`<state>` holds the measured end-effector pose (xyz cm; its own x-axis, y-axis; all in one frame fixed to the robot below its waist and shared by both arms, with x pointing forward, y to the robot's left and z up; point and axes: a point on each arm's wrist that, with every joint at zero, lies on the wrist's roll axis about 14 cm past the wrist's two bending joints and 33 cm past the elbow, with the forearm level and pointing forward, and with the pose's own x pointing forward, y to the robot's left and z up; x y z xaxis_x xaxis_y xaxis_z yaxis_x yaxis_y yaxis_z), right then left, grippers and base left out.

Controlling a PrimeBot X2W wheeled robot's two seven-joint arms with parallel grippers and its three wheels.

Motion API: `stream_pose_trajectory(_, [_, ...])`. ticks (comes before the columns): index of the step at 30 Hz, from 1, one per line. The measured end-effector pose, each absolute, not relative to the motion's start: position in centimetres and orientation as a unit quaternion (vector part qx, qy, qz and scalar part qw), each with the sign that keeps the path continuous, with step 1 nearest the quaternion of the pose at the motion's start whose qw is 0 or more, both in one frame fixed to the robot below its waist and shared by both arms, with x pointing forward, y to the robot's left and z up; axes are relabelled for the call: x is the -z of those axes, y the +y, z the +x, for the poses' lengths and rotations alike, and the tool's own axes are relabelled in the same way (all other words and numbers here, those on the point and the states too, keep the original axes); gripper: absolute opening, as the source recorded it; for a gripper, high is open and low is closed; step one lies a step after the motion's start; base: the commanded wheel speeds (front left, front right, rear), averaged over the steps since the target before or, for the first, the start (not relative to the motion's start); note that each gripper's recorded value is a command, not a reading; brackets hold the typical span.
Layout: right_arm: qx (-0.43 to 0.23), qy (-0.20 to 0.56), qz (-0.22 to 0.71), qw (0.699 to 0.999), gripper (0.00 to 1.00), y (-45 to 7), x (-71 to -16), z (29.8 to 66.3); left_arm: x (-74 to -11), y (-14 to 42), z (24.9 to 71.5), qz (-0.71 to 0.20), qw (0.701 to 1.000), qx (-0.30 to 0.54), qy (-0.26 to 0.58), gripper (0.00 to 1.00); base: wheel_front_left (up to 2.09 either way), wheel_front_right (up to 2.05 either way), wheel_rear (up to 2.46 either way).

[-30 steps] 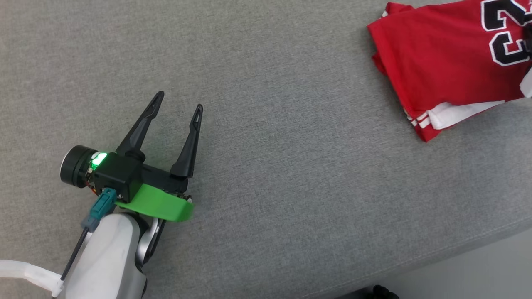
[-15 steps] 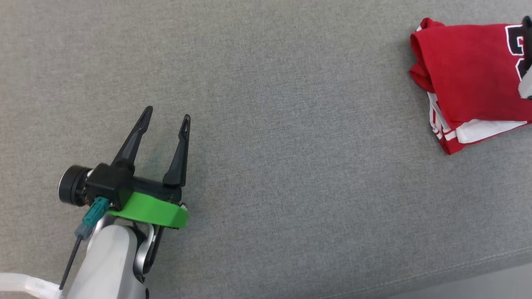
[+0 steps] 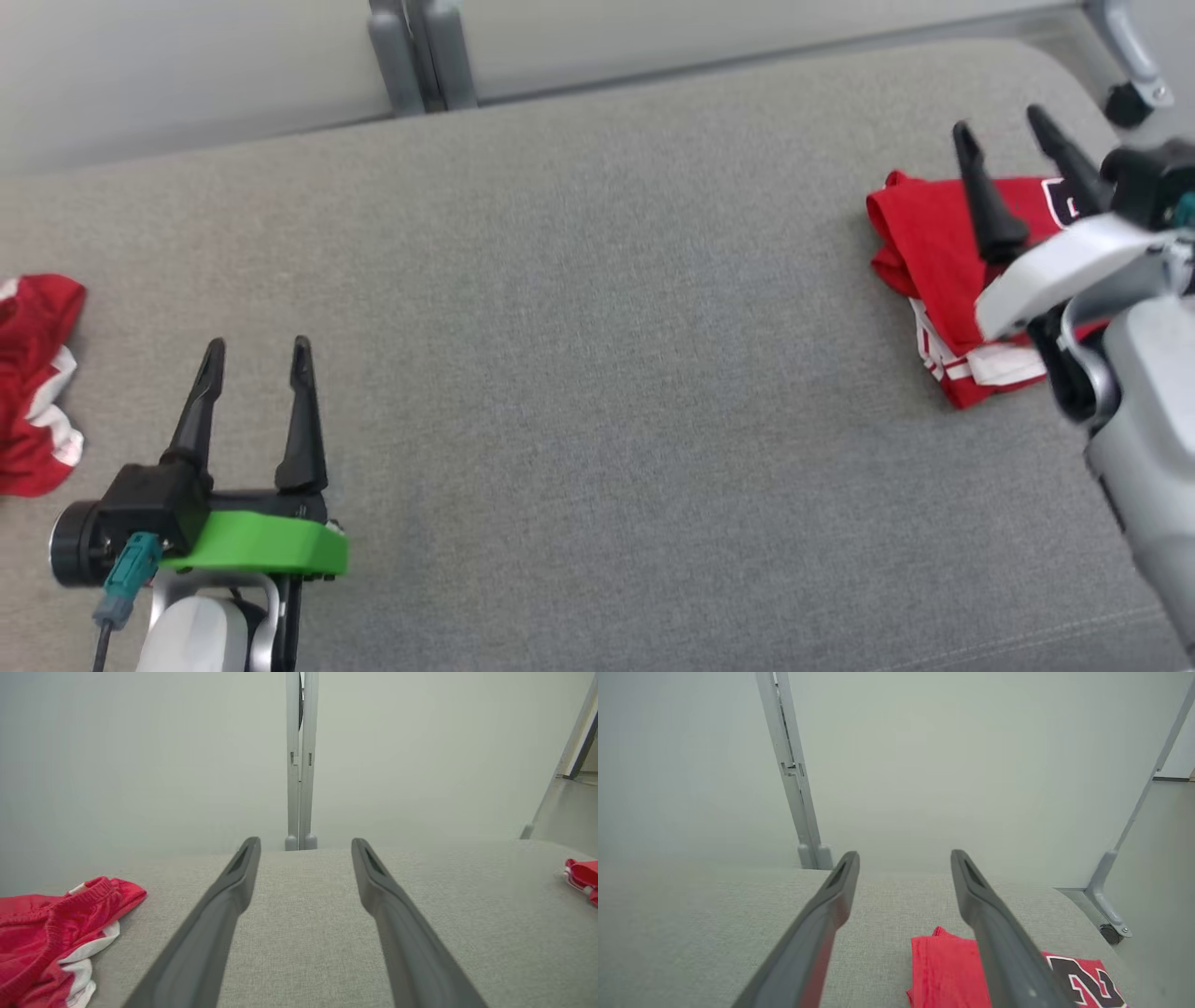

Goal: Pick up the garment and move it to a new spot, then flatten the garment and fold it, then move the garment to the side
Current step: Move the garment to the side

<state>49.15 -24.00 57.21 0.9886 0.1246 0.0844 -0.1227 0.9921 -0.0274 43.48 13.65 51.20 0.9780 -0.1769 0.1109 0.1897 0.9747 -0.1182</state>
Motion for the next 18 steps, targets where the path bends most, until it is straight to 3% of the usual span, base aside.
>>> stream_pose_trajectory(11, [-0.088,-0.066,0.076,0.991,1.00,-19.2,-55.4,42.2,-52.3,17.4,39.2,-0.060,0.996,0.017,-0.061,1.00,0.00,0.00,0.00])
stream_pose_trajectory(18, [-0.094,-0.065,0.091,0.989,1.00,-17.9,-54.3,40.4,-50.9,18.2,37.4,-0.057,0.998,0.008,-0.040,1.00,0.00,0.00,0.00])
